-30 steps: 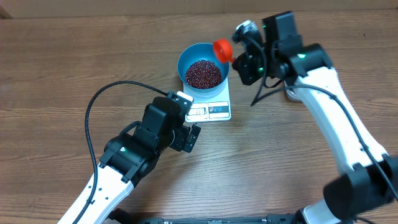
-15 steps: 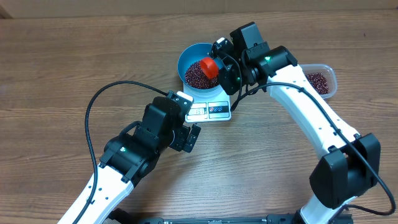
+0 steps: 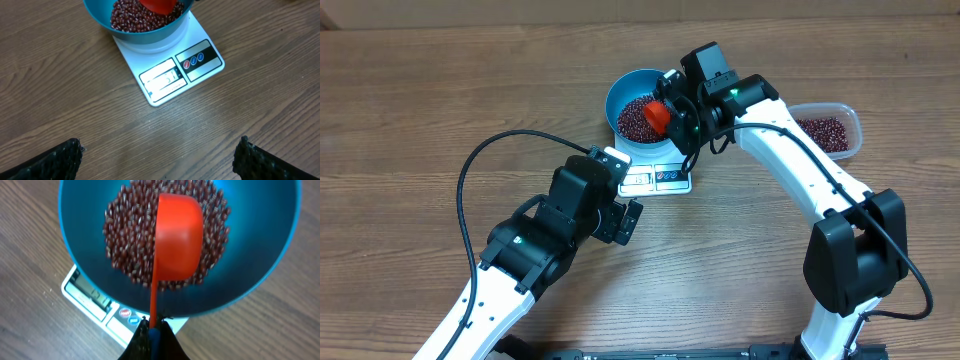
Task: Scoop item into bowl and weigh 150g on scale
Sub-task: 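Tilt the red cup into the blue bowl to pour beans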
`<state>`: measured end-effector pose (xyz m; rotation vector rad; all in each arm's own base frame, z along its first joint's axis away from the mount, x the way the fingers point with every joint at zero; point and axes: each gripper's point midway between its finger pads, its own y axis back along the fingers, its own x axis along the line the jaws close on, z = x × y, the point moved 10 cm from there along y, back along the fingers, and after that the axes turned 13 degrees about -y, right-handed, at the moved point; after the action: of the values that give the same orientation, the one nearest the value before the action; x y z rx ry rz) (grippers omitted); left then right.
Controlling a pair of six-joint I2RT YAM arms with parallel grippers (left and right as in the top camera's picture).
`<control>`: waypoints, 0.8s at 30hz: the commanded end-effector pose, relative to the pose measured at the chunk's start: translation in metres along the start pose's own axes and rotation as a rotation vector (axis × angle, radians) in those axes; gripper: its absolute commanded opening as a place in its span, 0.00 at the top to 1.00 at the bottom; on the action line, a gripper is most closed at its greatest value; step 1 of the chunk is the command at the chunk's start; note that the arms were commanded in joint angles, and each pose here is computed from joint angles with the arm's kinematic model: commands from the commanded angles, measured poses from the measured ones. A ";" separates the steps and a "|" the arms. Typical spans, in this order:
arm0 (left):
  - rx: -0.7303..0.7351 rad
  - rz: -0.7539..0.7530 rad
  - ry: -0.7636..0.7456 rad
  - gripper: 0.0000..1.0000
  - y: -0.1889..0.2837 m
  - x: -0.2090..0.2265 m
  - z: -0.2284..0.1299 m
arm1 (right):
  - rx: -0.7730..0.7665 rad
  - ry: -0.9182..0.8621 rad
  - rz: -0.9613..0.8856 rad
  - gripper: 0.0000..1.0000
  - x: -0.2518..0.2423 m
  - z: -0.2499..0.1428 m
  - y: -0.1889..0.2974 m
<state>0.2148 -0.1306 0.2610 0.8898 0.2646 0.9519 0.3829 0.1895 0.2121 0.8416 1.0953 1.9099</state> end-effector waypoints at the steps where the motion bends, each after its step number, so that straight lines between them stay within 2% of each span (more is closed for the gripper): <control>1: -0.002 -0.009 -0.015 0.00 -0.001 0.000 0.000 | -0.034 0.010 -0.006 0.97 0.000 0.007 0.004; 12: -0.002 -0.009 -0.015 0.00 -0.001 0.000 0.000 | -0.073 0.089 -0.069 0.97 -0.004 0.013 0.005; 20: -0.002 -0.009 -0.015 0.01 -0.001 0.000 0.000 | -0.035 0.202 -0.072 0.97 -0.004 0.008 0.004; 24: -0.002 -0.009 -0.015 0.00 -0.001 0.000 0.000 | -0.011 0.203 -0.063 0.97 -0.004 0.004 0.004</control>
<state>0.2148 -0.1306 0.2610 0.8898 0.2646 0.9519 0.3858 0.1862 0.2119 0.6512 1.2040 1.9579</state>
